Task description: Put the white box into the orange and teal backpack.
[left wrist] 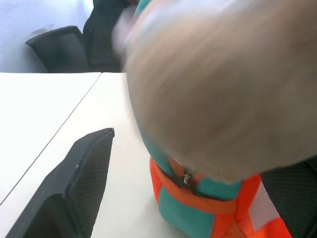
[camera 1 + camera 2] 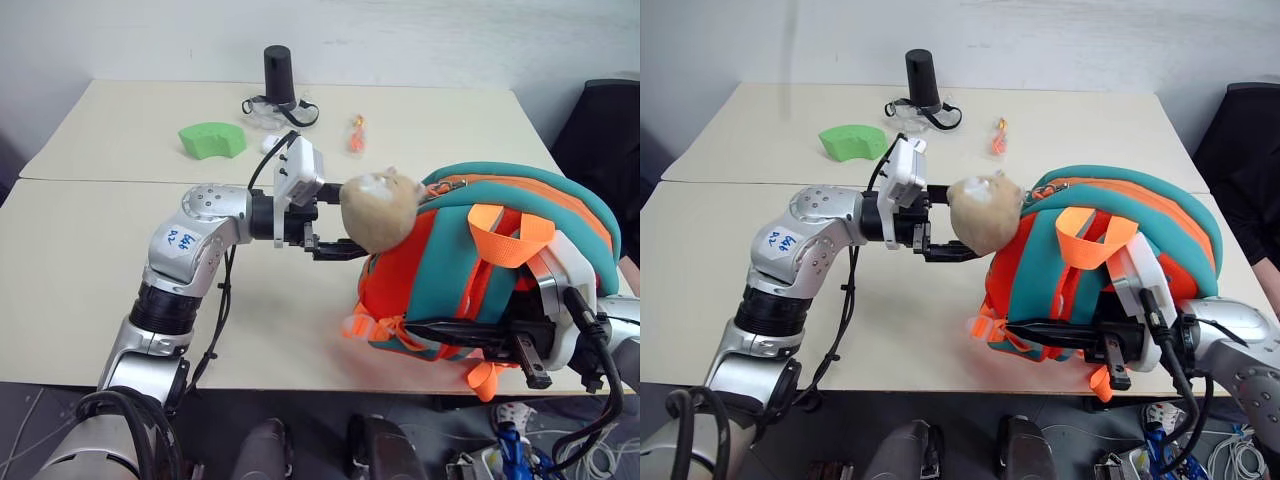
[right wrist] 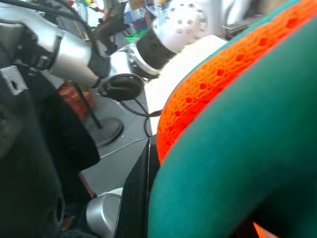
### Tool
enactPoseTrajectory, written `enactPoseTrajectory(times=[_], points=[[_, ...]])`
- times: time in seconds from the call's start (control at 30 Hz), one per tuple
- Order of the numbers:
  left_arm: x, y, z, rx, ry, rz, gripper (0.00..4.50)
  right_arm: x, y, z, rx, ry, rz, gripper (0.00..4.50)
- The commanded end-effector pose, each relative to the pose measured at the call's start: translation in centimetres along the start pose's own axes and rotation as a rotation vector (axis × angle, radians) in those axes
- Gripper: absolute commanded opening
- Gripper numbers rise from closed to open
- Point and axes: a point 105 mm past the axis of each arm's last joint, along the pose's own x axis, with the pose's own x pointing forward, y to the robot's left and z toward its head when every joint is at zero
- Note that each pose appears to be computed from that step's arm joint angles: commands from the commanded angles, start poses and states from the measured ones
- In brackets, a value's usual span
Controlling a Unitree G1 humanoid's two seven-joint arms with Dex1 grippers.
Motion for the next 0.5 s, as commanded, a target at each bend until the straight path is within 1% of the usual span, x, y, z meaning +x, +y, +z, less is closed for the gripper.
enactPoseTrajectory(times=[0.03,0.1,0.17,0.27,0.33,0.5], points=[[-2.7,-0.6,3.4,0.035,-0.050,-0.063,4.48,0.2,0.5,0.5,-0.053,0.017,0.011,0.00],[-4.6,-0.9,4.6,0.012,-0.058,-0.086,4.48,0.1,0.3,0.3,-0.045,0.022,0.001,0.00],[-5.4,-1.4,5.4,-0.001,-0.061,-0.114,4.48,0.0,0.3,0.0,-0.043,0.031,-0.004,0.00],[-5.4,-1.3,6.1,0.008,-0.076,-0.103,4.48,0.0,0.3,-0.3,-0.040,0.033,-0.010,0.00],[-5.0,-1.1,6.0,0.010,-0.072,-0.092,4.48,0.0,0.2,-0.2,-0.042,0.028,-0.014,0.00],[-3.2,-0.2,4.3,0.049,-0.002,-0.056,4.48,-0.1,0.2,0.0,-0.042,0.020,-0.017,0.00]])
